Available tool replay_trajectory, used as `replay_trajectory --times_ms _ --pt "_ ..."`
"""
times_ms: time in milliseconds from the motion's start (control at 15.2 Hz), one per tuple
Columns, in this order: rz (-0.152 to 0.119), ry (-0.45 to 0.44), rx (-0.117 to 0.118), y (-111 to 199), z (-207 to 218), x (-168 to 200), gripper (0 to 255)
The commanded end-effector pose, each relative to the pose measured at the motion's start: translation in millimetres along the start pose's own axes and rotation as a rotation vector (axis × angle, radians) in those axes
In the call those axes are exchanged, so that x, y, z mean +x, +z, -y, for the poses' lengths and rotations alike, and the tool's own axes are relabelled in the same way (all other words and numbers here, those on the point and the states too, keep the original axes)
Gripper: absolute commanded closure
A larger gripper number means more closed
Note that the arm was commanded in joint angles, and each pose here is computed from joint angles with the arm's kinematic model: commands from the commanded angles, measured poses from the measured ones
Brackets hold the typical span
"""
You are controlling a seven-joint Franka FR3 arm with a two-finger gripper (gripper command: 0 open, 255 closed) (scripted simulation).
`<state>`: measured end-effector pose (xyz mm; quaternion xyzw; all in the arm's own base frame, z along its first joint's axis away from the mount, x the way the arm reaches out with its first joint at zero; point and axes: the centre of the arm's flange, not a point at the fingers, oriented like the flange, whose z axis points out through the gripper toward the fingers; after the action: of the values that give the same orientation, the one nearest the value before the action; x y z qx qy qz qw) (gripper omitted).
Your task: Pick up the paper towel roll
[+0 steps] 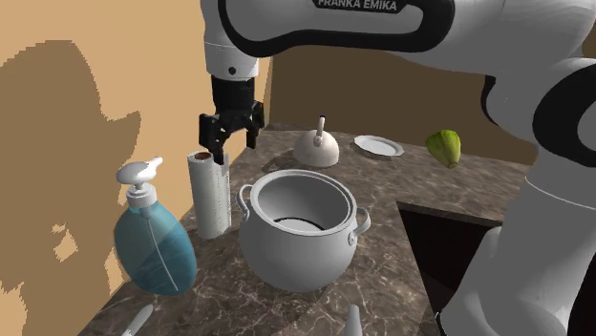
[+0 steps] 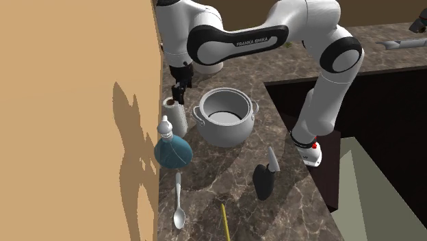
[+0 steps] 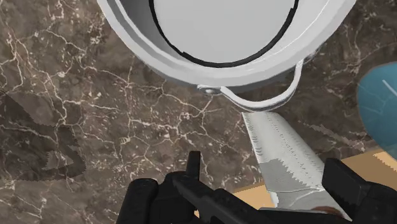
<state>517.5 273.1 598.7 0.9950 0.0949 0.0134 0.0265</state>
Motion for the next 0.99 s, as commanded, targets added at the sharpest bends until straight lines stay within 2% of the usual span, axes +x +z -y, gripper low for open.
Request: replay_trajectory --times_ms 0,264,858,924 --pt "-0.013 -0.002 0.001 -3 17 19 0" --pt "-0.035 -0.008 0.0 -11 47 51 0" --pt "-0.035 -0.008 0.0 29 49 50 0" --pt "-0.035 -0.008 0.0 29 48 50 255"
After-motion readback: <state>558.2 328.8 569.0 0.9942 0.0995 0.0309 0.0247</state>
